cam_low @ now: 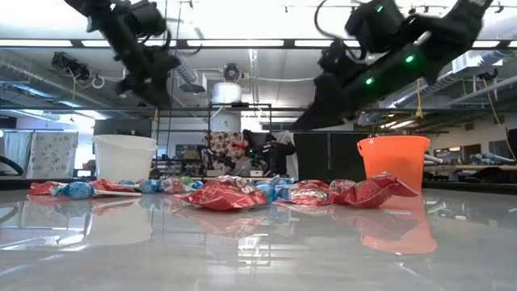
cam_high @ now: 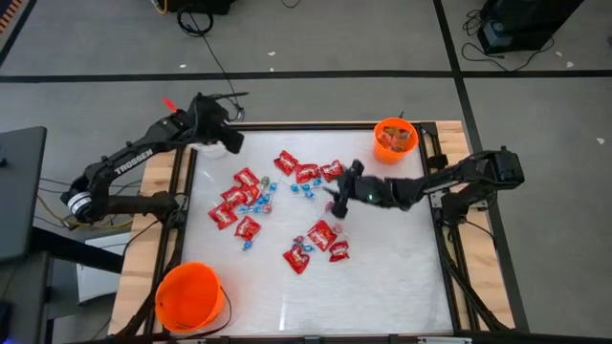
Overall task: Sort candy by brand, put in halloween buckets
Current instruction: Put the red candy pack into the white bucket
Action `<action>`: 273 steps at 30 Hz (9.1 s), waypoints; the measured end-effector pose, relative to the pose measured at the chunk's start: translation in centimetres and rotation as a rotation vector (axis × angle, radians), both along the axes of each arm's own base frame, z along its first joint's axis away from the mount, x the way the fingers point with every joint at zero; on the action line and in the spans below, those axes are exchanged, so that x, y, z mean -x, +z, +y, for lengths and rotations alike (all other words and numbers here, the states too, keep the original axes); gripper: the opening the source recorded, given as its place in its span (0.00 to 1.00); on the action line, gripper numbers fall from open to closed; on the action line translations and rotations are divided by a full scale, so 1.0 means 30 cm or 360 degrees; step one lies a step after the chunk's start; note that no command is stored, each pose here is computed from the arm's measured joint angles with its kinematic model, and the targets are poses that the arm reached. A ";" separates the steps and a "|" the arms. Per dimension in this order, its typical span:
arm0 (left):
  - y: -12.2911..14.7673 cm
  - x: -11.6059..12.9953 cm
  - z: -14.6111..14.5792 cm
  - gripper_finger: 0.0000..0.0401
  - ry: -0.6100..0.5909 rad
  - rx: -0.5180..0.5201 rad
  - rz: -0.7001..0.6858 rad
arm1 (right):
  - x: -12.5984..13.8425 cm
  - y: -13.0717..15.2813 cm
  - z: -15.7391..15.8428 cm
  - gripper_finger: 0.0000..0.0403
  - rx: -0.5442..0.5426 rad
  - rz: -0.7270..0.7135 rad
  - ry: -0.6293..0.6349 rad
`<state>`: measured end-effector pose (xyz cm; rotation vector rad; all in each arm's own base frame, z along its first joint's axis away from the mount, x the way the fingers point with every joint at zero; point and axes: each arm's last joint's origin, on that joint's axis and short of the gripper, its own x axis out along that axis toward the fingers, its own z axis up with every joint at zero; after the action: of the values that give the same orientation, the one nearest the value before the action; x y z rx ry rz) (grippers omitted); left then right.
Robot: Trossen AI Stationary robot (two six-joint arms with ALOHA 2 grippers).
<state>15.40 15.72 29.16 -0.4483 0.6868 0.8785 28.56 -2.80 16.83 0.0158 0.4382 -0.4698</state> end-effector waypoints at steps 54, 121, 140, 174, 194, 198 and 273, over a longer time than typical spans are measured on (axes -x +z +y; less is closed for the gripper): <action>-0.429 -0.491 -0.346 0.61 -0.0888 -0.0395 -0.0937 | -0.039 -0.041 -0.095 0.11 -0.0405 -0.0244 0.0242; -0.225 0.181 -0.111 0.35 0.0802 -0.0178 0.0160 | -0.112 0.106 -0.269 0.46 -0.0338 0.0359 0.0050; -0.132 0.128 -0.218 0.49 0.0092 -0.0328 -0.0196 | -0.301 -0.119 -0.390 0.44 -0.0519 0.0702 0.0069; -0.316 -0.228 -0.208 0.49 -0.0784 -0.0373 -0.0950 | -0.387 0.140 -0.220 0.01 0.0316 0.0292 0.0255; -0.319 -0.280 -0.170 0.04 -0.0691 -0.0372 -0.0851 | -0.400 0.147 -0.163 0.01 0.0488 0.0342 0.0239; -0.287 -0.263 -0.178 0.04 -0.0679 -0.0400 -0.0877 | -0.403 0.156 -0.162 0.05 0.0456 0.0289 0.0227; 0.020 -0.186 -0.195 0.49 -0.0192 -0.0424 0.0208 | -0.560 0.033 -0.512 0.44 0.0214 0.1719 0.0739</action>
<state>20.98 9.87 29.76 -0.1109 0.6975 0.8754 45.36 -18.16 17.82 -0.4807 1.4293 -0.0034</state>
